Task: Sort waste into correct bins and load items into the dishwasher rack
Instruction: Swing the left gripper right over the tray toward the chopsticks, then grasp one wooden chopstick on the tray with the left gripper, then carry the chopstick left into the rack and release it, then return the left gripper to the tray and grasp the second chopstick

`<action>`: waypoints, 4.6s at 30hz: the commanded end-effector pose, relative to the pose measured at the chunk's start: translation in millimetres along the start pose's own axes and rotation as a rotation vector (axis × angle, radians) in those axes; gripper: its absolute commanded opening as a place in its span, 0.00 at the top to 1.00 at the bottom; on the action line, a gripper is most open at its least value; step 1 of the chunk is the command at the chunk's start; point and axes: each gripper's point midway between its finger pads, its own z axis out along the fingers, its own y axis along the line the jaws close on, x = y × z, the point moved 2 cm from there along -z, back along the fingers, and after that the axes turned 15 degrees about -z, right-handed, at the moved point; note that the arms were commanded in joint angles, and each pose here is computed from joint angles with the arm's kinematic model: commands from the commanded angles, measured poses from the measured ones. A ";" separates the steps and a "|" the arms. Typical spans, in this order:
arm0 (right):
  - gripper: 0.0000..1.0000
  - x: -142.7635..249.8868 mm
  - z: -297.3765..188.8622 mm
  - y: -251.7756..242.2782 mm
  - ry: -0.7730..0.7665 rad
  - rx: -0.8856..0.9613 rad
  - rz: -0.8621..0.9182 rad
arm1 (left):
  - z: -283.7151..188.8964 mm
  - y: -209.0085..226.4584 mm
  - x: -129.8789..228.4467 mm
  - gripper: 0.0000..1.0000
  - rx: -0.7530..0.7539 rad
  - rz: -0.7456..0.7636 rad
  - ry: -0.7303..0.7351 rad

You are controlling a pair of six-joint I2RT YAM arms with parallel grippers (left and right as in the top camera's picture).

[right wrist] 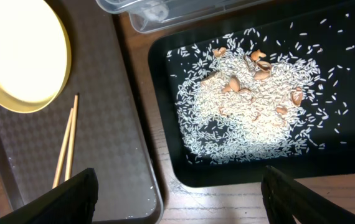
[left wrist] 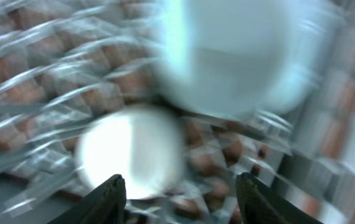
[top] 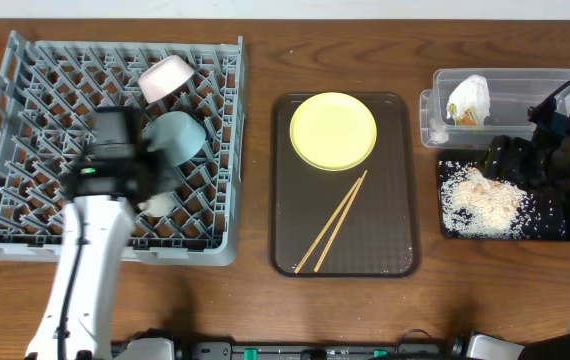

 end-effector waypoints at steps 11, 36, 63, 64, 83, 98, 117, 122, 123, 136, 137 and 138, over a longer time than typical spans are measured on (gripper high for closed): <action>0.17 -3.7 -4.7 -0.4 -0.017 0.003 -0.003 | -24.8 -139.7 86.2 0.34 0.321 0.572 0.034; 0.16 -2.2 -4.7 -0.1 -0.010 0.002 -0.001 | 64.3 -169.6 210.5 0.30 0.269 0.829 0.388; 0.15 -0.3 -4.7 0.4 -0.002 0.000 0.001 | 74.3 -185.7 224.9 0.31 0.318 0.903 0.352; 0.15 -0.3 -4.7 0.4 -0.002 0.000 0.001 | 77.0 -184.6 226.3 0.31 0.311 0.904 0.358; 0.15 -0.1 -4.7 0.4 -0.001 0.000 0.001 | 108.5 -176.7 240.7 0.78 0.260 0.906 0.408; 0.15 0.2 -4.7 0.4 0.000 0.000 0.001 | 83.8 -181.6 229.1 0.94 0.293 0.901 0.374; 0.15 0.1 -4.7 0.4 0.000 0.000 -0.006 | 11.3 -166.5 126.2 0.94 0.286 0.666 0.093; 0.15 0.3 -4.4 1.1 0.002 -0.001 -0.008 | 1.7 -137.5 66.0 0.94 0.265 0.499 0.001; 0.15 0.3 -4.7 0.4 0.000 0.000 -0.006 | 0.2 -131.9 57.2 0.94 0.260 0.473 -0.013; 0.15 -0.1 -3.0 5.1 0.005 -0.007 -0.020 | 32.9 -84.5 18.6 0.93 0.139 0.318 0.007; 0.15 -0.2 -2.9 5.2 0.005 -0.006 -0.020 | 37.1 -83.6 20.0 0.93 0.132 0.318 0.018; 0.15 -0.1 -3.1 4.3 0.005 -0.005 -0.018 | 41.7 -83.0 21.9 0.93 0.124 0.320 0.031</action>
